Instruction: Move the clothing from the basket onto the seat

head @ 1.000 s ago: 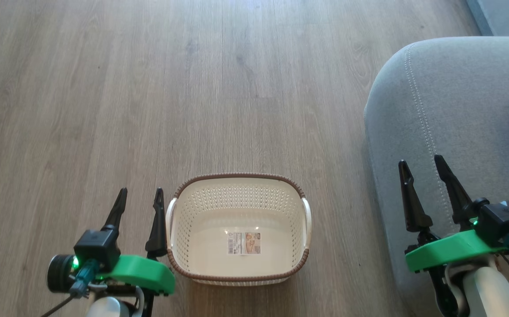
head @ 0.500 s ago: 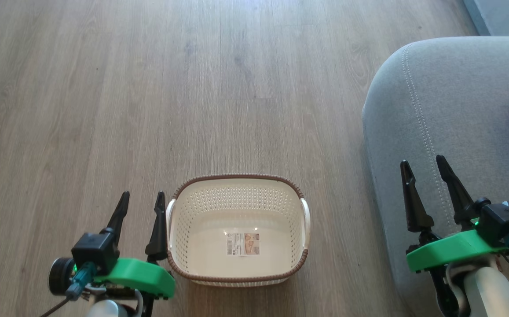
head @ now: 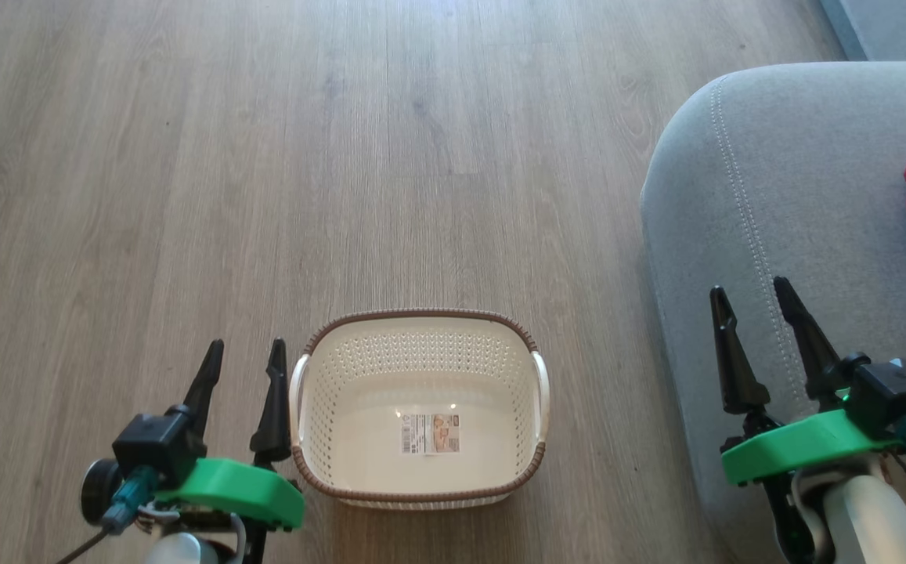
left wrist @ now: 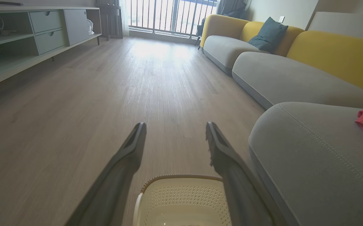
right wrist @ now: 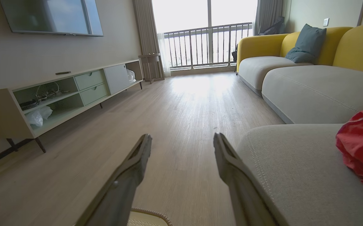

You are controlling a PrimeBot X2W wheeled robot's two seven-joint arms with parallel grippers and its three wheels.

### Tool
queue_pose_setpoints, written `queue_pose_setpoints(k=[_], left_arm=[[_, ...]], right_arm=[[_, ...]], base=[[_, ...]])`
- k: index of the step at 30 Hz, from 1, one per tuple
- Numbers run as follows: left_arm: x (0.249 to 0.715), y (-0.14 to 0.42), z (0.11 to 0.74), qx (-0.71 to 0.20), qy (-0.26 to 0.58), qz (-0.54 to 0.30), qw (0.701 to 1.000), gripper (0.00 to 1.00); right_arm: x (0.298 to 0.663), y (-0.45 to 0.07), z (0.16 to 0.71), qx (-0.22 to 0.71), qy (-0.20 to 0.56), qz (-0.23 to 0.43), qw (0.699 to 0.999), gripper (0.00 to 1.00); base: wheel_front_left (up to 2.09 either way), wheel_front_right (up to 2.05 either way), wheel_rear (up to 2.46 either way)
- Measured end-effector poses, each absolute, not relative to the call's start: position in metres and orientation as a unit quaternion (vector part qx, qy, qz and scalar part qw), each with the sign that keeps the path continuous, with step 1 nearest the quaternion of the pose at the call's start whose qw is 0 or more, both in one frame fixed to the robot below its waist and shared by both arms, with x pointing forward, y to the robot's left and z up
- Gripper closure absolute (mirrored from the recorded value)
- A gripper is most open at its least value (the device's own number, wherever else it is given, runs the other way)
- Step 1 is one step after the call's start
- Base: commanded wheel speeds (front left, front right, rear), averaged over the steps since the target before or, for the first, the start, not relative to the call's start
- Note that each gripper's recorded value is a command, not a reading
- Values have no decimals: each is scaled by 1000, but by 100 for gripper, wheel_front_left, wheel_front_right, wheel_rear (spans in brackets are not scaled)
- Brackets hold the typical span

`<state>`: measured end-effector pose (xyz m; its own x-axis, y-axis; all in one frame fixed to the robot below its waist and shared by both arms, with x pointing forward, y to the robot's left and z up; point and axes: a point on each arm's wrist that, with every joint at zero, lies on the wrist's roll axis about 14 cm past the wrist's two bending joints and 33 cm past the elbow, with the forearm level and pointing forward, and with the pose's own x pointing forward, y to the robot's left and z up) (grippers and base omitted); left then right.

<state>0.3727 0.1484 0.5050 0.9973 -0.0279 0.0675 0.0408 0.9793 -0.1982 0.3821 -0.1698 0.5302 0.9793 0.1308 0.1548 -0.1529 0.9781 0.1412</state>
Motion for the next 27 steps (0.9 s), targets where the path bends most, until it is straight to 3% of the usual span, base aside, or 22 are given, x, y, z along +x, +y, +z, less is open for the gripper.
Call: queue_pose_setpoints(k=[1, 2, 9, 27], left_arm=[[373, 147, 505, -101, -32, -20, 994, 0], [373, 147, 505, -100, -32, -21, 994, 100], [353, 151, 455, -104, 49, -7, 993, 100], [353, 155, 451, -200, 69, 8, 977, 100]], right_arm=[[382, -169, 530, 77, -72, 73, 992, 0], [382, -168, 530, 77, -72, 74, 992, 100], [364, -168, 479, 92, 8, 63, 994, 100], [365, -177, 476, 187, 23, 35, 981, 100]], base=[[0, 0, 0], [0, 0, 0], [0, 0, 0], [0, 0, 0]])
